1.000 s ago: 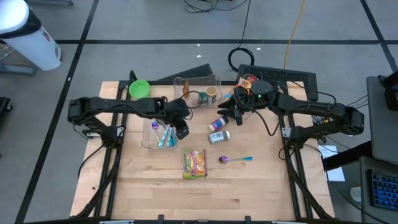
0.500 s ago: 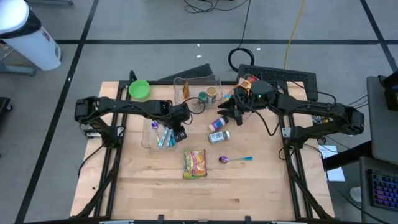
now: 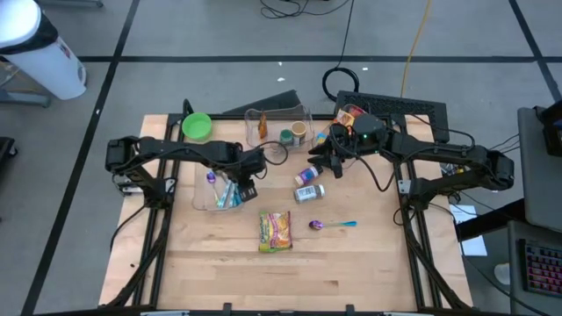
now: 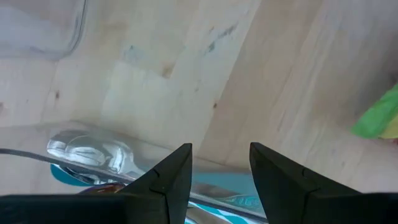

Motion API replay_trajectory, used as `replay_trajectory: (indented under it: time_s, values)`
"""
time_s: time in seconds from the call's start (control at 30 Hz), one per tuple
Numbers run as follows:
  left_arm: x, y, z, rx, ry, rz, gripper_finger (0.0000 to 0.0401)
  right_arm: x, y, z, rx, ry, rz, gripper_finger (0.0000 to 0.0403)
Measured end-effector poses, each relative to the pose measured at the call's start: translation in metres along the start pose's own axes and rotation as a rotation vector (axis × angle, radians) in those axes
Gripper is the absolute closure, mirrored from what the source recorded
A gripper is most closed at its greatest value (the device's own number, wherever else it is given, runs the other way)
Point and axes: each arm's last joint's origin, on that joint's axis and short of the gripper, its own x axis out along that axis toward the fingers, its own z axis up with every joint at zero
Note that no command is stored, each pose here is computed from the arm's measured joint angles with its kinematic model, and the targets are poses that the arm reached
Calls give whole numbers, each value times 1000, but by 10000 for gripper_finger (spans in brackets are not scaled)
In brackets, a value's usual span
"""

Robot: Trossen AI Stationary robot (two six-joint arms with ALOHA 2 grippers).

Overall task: Pick & Place Food Item
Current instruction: Adjust the left transparent bin, then put the white spice bottle into the middle transparent bin

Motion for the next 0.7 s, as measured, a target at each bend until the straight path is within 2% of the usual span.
replay_trajectory:
  time_s: [0.17,0.3,0.63,0.7]
  values:
    - [0,1,0,-43,-1,17,231,0,0,0,0,1,0,234]
    - [-8,0,5,-56,-80,-16,231,0,0,0,1,2,-1,234]
    - [-74,2,35,-116,-415,-110,231,0,0,0,-2,-2,1,234]
    - [-89,1,40,-138,-474,-159,231,0,0,0,-2,-2,2,234]
